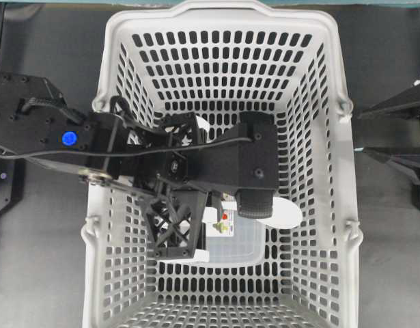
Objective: Pick up the chinese spoon from the shopping basket with the left arm.
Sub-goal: 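Lift the white spoon upward out of the basket with the left gripper, then hold the spoon raised above the basket with the left gripper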
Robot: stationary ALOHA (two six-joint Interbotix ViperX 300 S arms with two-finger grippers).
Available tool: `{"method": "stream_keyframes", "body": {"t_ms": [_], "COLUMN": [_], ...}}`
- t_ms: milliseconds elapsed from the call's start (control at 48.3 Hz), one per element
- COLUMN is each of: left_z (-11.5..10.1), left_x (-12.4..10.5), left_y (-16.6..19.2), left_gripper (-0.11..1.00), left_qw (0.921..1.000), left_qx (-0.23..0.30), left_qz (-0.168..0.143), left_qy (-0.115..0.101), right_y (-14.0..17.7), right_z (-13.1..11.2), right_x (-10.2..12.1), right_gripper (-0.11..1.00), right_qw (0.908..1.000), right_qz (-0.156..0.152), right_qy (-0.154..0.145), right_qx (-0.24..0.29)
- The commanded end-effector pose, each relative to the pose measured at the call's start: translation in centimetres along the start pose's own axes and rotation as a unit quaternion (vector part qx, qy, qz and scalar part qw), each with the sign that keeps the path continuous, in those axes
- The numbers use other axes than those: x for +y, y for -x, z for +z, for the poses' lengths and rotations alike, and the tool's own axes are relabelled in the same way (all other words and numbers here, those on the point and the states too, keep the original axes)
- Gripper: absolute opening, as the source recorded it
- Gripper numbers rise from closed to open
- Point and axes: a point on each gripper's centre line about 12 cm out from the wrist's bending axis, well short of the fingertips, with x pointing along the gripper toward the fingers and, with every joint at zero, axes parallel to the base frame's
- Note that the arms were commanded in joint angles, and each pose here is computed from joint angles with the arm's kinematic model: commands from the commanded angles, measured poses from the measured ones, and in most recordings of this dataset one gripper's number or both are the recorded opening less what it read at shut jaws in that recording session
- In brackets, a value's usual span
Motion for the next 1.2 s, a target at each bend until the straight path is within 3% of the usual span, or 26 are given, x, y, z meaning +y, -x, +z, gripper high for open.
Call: {"method": "stream_keyframes", "body": {"t_ms": [0, 1181], "left_z": [0.29, 0.08], "left_x": [0.02, 0.03], "left_y": [1.18, 0.34], "left_gripper": [0.11, 0.11], "left_qw": [0.9999, 1.0], "left_qx": [-0.015, -0.007], "left_qz": [-0.002, 0.0], "left_qy": [0.001, -0.001], "right_y": [-0.14, 0.39], "right_z": [0.31, 0.78], "right_x": [0.07, 0.19], "right_gripper": [0.6, 0.6], "right_qw": [1.0, 0.9999], "right_qz": [0.002, 0.005], "right_qy": [-0.002, -0.002], "right_qx": [-0.005, -0.016]}}
